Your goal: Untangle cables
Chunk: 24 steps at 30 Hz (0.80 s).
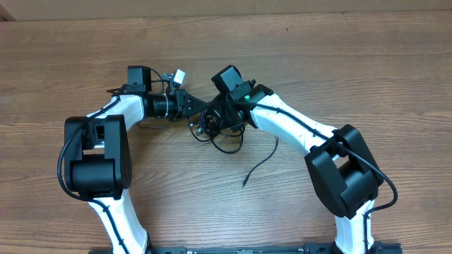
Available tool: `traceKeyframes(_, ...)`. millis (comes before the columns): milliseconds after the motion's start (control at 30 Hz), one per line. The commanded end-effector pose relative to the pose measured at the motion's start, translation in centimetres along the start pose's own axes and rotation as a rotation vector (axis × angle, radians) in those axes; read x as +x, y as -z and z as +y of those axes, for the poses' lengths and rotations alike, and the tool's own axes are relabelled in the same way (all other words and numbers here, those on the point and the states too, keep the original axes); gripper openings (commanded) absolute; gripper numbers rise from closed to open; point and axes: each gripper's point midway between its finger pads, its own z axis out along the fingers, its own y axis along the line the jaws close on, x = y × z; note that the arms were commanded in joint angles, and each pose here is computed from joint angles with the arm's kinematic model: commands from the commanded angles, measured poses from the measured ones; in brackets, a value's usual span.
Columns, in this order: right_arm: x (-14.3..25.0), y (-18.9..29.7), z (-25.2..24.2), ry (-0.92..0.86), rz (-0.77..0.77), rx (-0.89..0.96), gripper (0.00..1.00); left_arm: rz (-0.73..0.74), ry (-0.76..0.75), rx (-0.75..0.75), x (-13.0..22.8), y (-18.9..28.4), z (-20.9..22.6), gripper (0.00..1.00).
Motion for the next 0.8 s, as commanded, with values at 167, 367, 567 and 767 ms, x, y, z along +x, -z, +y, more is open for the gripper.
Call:
traceKeyframes(167, 1.4, -3.7, -3.2, 0.027, 0.012, 0.105, 0.13, 0.004, -0.009, 0.009, 0.0, -0.2, -0.5, 0.04)
traceKeyframes(367, 0.7, -4.0, -3.2, 0.086, -0.022, 0.104, 0.04, 0.005, -0.009, 0.009, 0.0, -0.2, -0.5, 0.04)
traceKeyframes(567, -0.1, -3.2, -1.9, 0.170, 0.012, 0.057, 0.04, 0.004, -0.008, 0.008, 0.0, -0.2, -0.5, 0.04)
traceKeyframes(767, -2.2, 0.0, 0.2, 0.217, 0.039, -0.030, 0.04, -0.003, 0.010, -0.040, -0.1, -0.2, 0.3, 0.04)
